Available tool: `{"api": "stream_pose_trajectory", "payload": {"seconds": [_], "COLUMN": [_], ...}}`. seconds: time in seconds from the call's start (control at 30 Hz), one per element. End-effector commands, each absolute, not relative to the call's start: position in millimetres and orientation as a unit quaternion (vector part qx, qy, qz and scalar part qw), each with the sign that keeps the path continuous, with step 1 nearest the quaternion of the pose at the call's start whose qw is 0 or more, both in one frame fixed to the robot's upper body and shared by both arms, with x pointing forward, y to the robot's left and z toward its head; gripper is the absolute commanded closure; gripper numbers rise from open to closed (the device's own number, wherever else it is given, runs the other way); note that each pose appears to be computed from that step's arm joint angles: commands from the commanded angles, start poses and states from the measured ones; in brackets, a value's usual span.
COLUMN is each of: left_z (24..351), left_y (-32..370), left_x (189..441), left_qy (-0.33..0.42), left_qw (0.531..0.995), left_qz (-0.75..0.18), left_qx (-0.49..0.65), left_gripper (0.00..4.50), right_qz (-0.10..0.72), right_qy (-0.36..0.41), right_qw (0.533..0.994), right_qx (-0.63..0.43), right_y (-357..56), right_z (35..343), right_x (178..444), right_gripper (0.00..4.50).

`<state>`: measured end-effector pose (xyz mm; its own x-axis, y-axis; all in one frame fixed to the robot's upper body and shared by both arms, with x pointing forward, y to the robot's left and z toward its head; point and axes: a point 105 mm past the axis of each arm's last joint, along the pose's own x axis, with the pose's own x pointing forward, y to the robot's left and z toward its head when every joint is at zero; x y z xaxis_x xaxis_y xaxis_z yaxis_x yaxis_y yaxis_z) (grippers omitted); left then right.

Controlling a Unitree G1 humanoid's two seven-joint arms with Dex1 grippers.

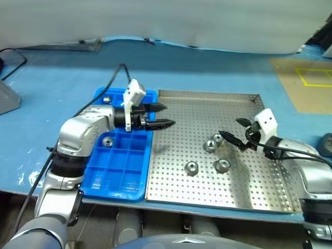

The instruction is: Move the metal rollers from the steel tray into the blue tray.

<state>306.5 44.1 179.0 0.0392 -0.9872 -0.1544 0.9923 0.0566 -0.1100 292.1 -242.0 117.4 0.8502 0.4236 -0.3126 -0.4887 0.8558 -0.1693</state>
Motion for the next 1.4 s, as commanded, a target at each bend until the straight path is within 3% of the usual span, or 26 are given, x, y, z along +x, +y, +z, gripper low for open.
{"api": "stream_pose_trajectory", "payload": {"seconds": [0.03,0.23,0.53,0.63,0.73,0.8,0.83,1.13,1.4], "left_z": [163.6,130.3,80.7,76.5,76.7,78.9,80.7,145.7,159.6], "left_y": [27.6,0.6,8.3,11.4,13.7,14.9,15.0,31.7,84.2], "left_x": [304.9,300.4,285.1,286.2,287.2,288.8,289.8,310.2,305.2], "left_qy": [0.107,0.145,0.182,0.184,0.184,0.18,0.178,0.105,0.06], "left_qw": [0.663,0.576,0.512,0.524,0.533,0.543,0.55,0.696,0.846], "left_qz": [-0.739,-0.794,-0.811,-0.804,-0.8,-0.795,-0.793,-0.709,-0.53], "left_qx": [0.053,0.126,0.218,0.211,0.205,0.199,0.193,0.048,0.029], "left_gripper": [0.48,0.48,0.48,1.06,2.05,2.7,2.78,2.78,2.78], "right_qz": [0.209,0.166,0.144,0.147,0.155,0.162,0.165,0.236,0.351], "right_qy": [0.103,0.107,0.112,0.111,0.107,0.106,0.106,0.104,0.08], "right_qw": [0.963,0.972,0.975,0.975,0.975,0.974,0.973,0.959,0.924], "right_qx": [-0.137,-0.131,-0.123,-0.122,-0.122,-0.121,-0.121,-0.119,-0.129], "right_y": [-250.8,-260.4,-262.1,-261.0,-257.9,-255.8,-254.9,-232.7,-187.9], "right_z": [139.4,140.8,139.3,140.1,141.3,141.8,141.8,138.3,148.4], "right_x": [281.9,259.0,245.7,248.3,254.1,258.3,259.8,293.1,345.2], "right_gripper": [0.0,0.0,0.0,0.0,0.0,0.0,0.0,0.0,0.0]}}
